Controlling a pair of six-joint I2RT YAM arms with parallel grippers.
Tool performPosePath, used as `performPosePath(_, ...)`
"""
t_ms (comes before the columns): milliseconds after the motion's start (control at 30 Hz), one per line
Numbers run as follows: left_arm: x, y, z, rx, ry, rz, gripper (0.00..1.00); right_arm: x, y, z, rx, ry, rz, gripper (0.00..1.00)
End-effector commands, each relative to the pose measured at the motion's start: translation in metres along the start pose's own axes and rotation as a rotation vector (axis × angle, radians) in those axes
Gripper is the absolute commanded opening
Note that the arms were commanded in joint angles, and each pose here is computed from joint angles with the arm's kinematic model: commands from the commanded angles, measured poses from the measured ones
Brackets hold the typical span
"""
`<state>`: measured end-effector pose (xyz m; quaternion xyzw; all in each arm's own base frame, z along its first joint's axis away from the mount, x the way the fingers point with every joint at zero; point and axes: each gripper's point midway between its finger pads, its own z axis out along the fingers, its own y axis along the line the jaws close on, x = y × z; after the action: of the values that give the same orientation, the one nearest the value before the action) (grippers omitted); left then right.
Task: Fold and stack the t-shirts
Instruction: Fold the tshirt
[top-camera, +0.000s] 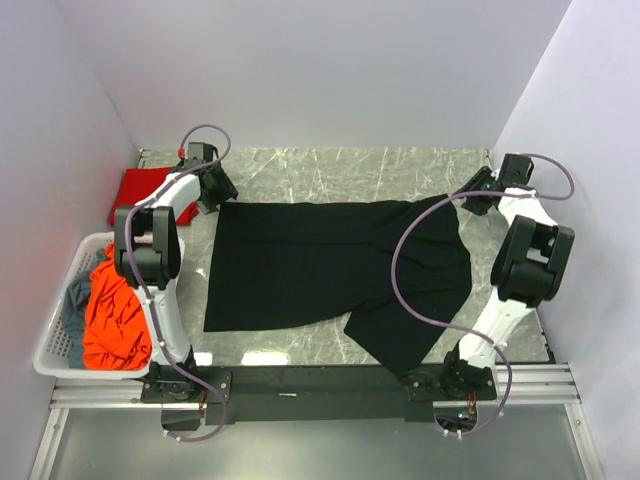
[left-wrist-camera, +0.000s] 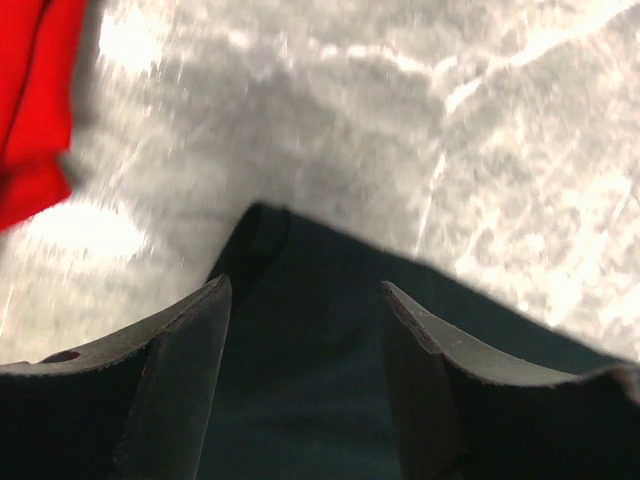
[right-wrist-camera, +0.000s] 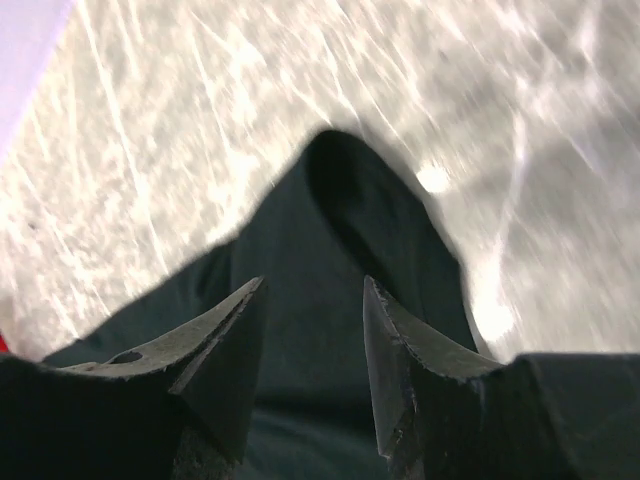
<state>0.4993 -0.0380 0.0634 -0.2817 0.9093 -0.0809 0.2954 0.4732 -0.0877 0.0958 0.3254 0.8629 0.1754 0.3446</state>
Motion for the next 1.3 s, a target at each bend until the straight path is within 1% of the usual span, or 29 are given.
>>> performPosePath(0, -0.020, -0.005, 0.008, -0.011, -0.041, 0.031, 0.65, -0.020, 0.023, 0.015, -0.100, -0.009, 0.001, 0.50)
performPosePath(167, -0.025, -0.003, 0.020, -0.041, -0.049, 0.039, 0.64, -0.017, 0.026, 0.040, -0.149, 0.031, 0.041, 0.50)
performPosePath(367, -0.019, 0.003, 0.033, -0.064, -0.033, 0.047, 0.61, -0.017, 0.030, 0.058, -0.192, 0.060, 0.060, 0.50)
performPosePath(567, -0.014, 0.011, 0.045, -0.095, -0.017, 0.061, 0.50, -0.014, 0.026, 0.073, -0.192, 0.086, 0.072, 0.50)
performPosePath(633, -0.012, 0.013, 0.048, -0.102, -0.012, 0.063, 0.45, -0.013, 0.028, 0.075, -0.207, 0.094, 0.078, 0.50)
performPosePath(833, -0.008, 0.018, 0.055, -0.127, -0.001, 0.070, 0.35, -0.008, 0.026, 0.089, -0.215, 0.120, 0.105, 0.46)
performPosePath(867, -0.007, 0.021, 0.057, -0.137, -0.001, 0.073, 0.33, -0.010, 0.026, 0.089, -0.218, 0.117, 0.107, 0.44)
performPosePath(900, -0.007, 0.023, 0.058, -0.143, 0.001, 0.072, 0.29, -0.010, 0.025, 0.091, -0.215, 0.119, 0.116, 0.40)
performPosePath(933, -0.006, 0.024, 0.059, -0.149, 0.002, 0.071, 0.26, -0.011, 0.025, 0.092, -0.216, 0.112, 0.116, 0.37)
performPosePath(967, -0.006, 0.028, 0.061, -0.164, 0.001, 0.070, 0.23, -0.011, 0.022, 0.093, -0.212, 0.108, 0.124, 0.29)
performPosePath(1000, -0.007, 0.030, 0.061, -0.172, 0.001, 0.063, 0.18, -0.012, 0.022, 0.092, -0.215, 0.102, 0.132, 0.25)
performPosePath(1033, -0.006, 0.031, 0.063, -0.176, 0.005, 0.062, 0.15, -0.015, 0.022, 0.091, -0.218, 0.091, 0.135, 0.20)
performPosePath(1067, -0.006, 0.033, 0.064, -0.180, 0.008, 0.059, 0.10, -0.017, 0.020, 0.091, -0.219, 0.077, 0.141, 0.13)
performPosePath(1100, -0.009, 0.036, 0.064, -0.187, 0.001, 0.048, 0.02, -0.021, 0.016, 0.090, -0.214, 0.065, 0.158, 0.10)
performPosePath(1133, -0.009, 0.038, 0.064, -0.194, 0.004, 0.044, 0.01, -0.027, 0.014, 0.088, -0.210, 0.048, 0.164, 0.07)
performPosePath(1167, -0.010, 0.039, 0.066, -0.198, 0.005, 0.040, 0.01, -0.030, 0.011, 0.087, -0.208, 0.034, 0.168, 0.00)
performPosePath(1267, -0.012, 0.045, 0.068, -0.214, 0.007, 0.030, 0.01, -0.043, 0.004, 0.082, -0.206, -0.009, 0.192, 0.00)
